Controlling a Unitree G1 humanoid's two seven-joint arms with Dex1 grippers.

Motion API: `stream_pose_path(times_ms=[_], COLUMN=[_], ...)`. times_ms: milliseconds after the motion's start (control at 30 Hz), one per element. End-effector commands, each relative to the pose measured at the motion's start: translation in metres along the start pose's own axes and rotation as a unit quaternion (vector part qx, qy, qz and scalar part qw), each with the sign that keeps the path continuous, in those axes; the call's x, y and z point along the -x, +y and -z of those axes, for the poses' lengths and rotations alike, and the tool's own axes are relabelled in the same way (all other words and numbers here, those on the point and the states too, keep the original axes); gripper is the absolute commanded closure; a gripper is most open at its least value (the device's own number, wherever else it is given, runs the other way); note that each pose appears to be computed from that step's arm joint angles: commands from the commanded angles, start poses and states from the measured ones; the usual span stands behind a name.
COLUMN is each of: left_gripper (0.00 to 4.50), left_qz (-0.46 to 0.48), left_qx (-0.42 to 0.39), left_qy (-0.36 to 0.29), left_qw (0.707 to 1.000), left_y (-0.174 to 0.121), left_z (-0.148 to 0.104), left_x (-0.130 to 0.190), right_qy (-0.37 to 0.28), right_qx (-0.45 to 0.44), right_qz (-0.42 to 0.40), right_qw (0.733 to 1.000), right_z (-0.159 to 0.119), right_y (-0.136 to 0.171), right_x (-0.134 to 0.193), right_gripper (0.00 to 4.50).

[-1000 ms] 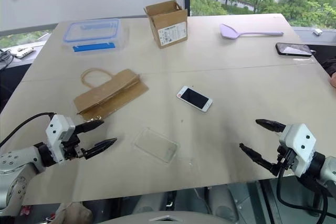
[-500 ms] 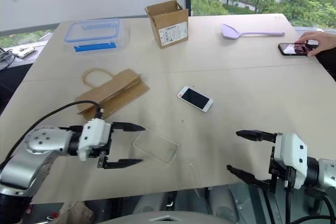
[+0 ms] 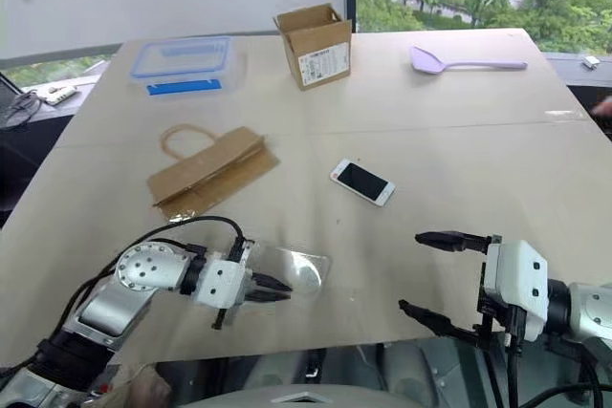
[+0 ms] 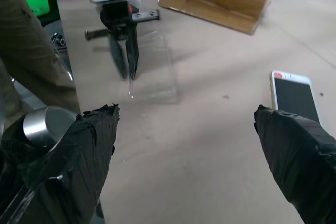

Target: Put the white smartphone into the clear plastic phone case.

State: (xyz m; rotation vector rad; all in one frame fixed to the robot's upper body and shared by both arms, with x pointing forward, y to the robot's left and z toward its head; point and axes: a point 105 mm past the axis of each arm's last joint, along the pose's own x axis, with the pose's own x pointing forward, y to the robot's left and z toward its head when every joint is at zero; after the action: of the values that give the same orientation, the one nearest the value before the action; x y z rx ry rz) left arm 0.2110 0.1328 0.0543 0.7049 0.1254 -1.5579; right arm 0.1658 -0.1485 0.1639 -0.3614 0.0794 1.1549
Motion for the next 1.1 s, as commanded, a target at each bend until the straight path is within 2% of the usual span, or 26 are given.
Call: stream_pose_path(times_ms=[33,167,300,367,433,533,833,1000,1033,1100], left_gripper=[4.42,4.42,4.42,4.42,4.42,4.42,4.42,4.42,3.87,3.11], left_qz=[-0.037,-0.066,-0.08,-0.089,-0.092,-0.085,-0.047,-0.028,-0.024,-0.029], left_qx=[0.095,0.106,0.116,0.118,0.117,0.102,0.073,0.096,0.101,0.107], left_qy=[0.032,0.014,0.011,0.015,0.021,0.03,0.017,-0.006,-0.012,-0.02], left_qw=[0.994,0.992,0.99,0.989,0.989,0.991,0.996,0.995,0.994,0.994], left_y=[-0.006,0.008,0.028,0.053,0.071,0.087,0.103,0.107,0.107,0.109], left_z=[0.028,0.026,0.032,0.033,0.035,0.038,0.024,-0.006,-0.013,-0.024], left_x=[-0.008,-0.015,-0.02,-0.018,-0.014,-0.012,-0.024,-0.035,-0.035,-0.034], right_qy=[0.005,-0.006,-0.005,-0.008,0.023,0.022,0.048,0.065,0.067,0.072], right_qx=[0.006,-0.024,-0.01,-0.004,-0.012,-0.037,-0.073,-0.073,-0.071,-0.072], right_qz=[0.013,0.046,0.072,0.089,0.1,0.092,0.094,0.122,0.126,0.131], right_qw=[1.0,0.999,0.997,0.996,0.995,0.995,0.992,0.988,0.987,0.986], right_z=[-0.003,-0.004,-0.006,-0.009,-0.002,-0.001,0.015,0.023,0.024,0.026], right_y=[-0.001,-0.013,-0.024,-0.03,-0.032,-0.031,-0.037,-0.054,-0.058,-0.065], right_x=[-0.006,-0.014,-0.022,-0.025,-0.025,-0.027,-0.032,-0.03,-0.03,-0.031], right_gripper=[0.0,0.0,0.0,0.0,0.0,0.0,0.0,0.0,0.0,0.0])
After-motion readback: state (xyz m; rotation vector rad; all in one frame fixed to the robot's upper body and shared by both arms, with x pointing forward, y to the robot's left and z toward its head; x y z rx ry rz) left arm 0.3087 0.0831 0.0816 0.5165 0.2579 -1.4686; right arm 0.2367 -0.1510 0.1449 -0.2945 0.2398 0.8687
